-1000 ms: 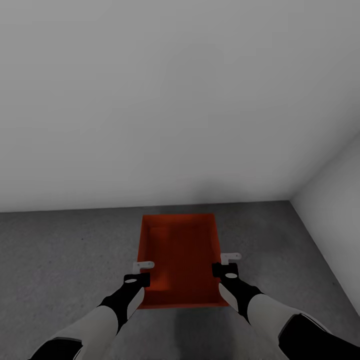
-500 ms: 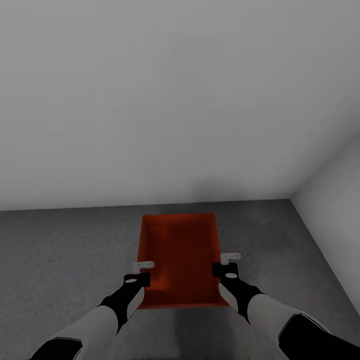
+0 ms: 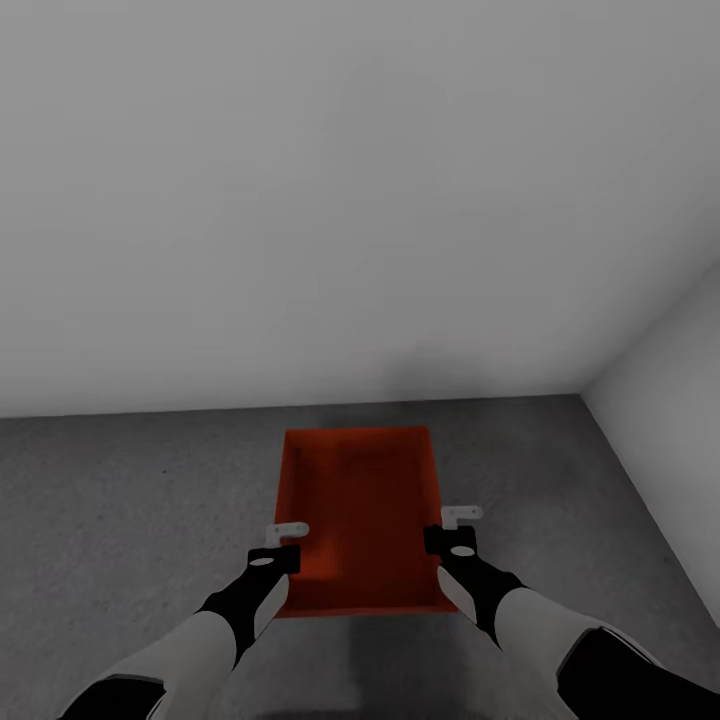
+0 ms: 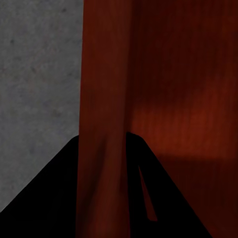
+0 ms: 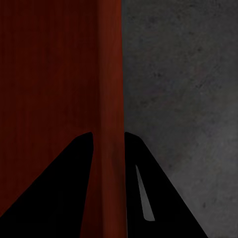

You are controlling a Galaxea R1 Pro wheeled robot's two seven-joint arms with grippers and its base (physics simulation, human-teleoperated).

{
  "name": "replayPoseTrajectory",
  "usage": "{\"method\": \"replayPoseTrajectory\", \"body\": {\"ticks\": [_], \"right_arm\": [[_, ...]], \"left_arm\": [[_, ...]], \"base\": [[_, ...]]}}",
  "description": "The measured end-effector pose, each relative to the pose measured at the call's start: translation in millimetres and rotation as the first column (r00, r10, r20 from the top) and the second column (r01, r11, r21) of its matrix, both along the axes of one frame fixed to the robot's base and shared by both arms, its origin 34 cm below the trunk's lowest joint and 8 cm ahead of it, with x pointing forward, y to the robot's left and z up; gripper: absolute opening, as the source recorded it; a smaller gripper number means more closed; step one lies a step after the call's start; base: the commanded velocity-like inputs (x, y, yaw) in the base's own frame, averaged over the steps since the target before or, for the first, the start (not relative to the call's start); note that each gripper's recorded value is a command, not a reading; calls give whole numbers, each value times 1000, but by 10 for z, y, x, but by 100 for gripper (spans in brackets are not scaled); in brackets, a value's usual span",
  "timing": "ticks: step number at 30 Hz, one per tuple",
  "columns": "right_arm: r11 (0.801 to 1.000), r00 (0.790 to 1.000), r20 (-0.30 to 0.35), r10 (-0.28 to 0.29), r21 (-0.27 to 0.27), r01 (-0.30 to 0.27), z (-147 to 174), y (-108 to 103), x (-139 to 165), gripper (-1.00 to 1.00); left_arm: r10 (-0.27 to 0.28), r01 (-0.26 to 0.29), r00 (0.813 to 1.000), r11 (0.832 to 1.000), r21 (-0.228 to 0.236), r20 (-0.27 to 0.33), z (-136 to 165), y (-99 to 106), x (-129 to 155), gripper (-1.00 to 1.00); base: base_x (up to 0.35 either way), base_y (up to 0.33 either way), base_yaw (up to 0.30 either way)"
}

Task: Move the two storage containers from the living room to the garage. In the garage, place one container on the floor and stack the other container on top of it (either order is fine).

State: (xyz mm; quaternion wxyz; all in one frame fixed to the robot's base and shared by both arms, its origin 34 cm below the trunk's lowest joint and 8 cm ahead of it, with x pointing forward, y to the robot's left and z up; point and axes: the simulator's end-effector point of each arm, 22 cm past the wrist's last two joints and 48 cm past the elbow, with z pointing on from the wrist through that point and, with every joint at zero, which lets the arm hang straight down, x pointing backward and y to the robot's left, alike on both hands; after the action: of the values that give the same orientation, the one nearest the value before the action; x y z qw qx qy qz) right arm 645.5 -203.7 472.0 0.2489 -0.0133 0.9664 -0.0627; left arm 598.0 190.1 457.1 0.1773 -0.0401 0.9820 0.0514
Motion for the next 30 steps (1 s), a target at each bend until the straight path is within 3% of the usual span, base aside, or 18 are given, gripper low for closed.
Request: {"method": "replayPoseTrajectory", "body": {"ticks": [30], "right_arm": [[1000,1000,-28,0,1,0,-140,-1,-110,-100]], "left_arm": [[0,0,1000,1000,0,-28,-125,0,-112,-100]], "base": [[0,0,0]]}}
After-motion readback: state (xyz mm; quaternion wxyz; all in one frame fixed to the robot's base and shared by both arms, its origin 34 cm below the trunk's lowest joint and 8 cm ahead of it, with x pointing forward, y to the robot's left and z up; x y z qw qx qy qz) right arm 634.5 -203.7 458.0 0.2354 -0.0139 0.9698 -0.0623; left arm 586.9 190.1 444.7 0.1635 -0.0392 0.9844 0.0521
